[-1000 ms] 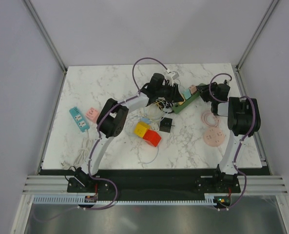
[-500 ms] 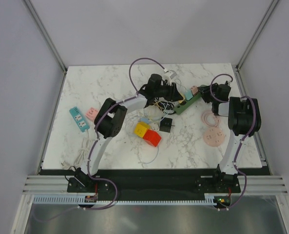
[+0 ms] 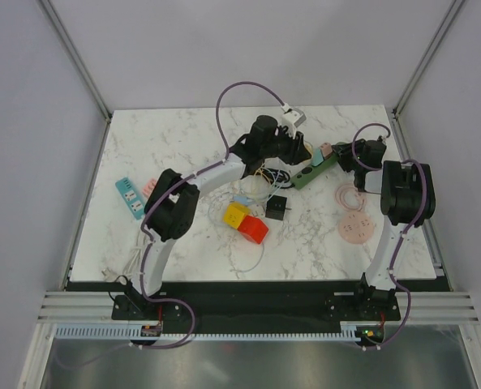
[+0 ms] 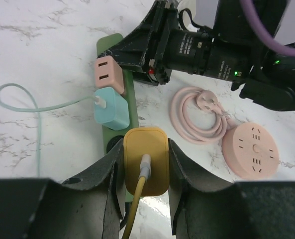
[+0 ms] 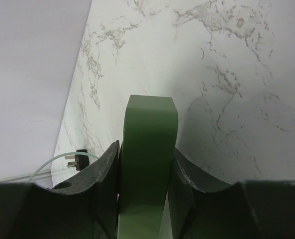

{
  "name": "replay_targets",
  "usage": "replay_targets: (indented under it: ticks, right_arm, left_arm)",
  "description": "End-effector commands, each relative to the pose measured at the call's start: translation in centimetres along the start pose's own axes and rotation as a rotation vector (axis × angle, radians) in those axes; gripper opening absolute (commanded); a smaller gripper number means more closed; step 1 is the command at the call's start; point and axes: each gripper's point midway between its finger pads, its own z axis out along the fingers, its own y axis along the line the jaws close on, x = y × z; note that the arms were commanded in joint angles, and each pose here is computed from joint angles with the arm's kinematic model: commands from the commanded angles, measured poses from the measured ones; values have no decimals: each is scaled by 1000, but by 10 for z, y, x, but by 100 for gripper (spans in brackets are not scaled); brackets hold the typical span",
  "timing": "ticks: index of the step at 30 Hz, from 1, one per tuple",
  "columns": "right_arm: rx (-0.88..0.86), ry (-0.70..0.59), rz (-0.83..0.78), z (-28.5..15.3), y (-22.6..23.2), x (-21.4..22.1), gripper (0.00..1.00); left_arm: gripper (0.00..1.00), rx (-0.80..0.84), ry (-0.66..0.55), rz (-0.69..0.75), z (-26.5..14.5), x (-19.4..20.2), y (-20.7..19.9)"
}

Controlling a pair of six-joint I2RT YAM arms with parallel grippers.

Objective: Pull the plug off the socket

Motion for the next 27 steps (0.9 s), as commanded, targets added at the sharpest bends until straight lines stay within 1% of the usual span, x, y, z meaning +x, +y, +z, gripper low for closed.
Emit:
replay_targets:
  ticks: [1,4,5,7,8,9,10,11,12,13,14,17,19,22,25,27]
  right_arm:
    - [38,-31,-101,8,-18,-8,0]
    - [46,-31,-86,10,-20,-9,0]
    - [47,-33,-84,10,-20,-8,0]
    - [49,-35,-86,8,-20,-9,0]
    - [49,-37,-88,7,-19,-10,0]
    - [48,-39,-94,7,-18,-11,0]
    - [48,-36,-97,5,-19,-10,0]
    - [46,-36,-100,4,-18,-11,0]
    - [38,-33,-105,3,-15,-11,0]
    - [33,-30,-110,2,-13,-12,0]
    - [31,-25,-113,2,-12,-11,0]
    - [26,-7,-117,2,-12,-7,0]
    - [22,1,-116,3,-13,-5,0]
    - [4,9,-109,4,-10,-5,0]
    - [1,9,-110,3,-9,-6,0]
    - [-8,12,-107,3,-7,-5,0]
  left_arm:
    - [2,-95,-105,118,-41,-61,10]
    - [2,-158,-115,78,-62,-69,18]
    - [2,-199,-117,42,-73,-70,24]
    - [2,-240,-110,10,-86,-67,27]
    - [2,-302,-74,-34,-94,-45,36]
    - [2,-331,-85,-46,-107,-48,34]
    - [2,-366,-79,-68,-116,-41,36]
    - [2,-416,-33,-125,-124,-8,43]
    - [2,-479,-53,-136,-139,-10,48]
    - [2,-519,-45,-151,-147,-1,52]
    - [2,-574,-12,-168,-156,21,60]
    - [2,-656,41,-188,-177,43,69]
    - [3,-671,62,-200,-183,51,73]
    - [4,-686,141,-248,-188,75,80]
    - [8,-701,172,-307,-193,92,87]
    - [23,-698,168,-328,-195,93,90]
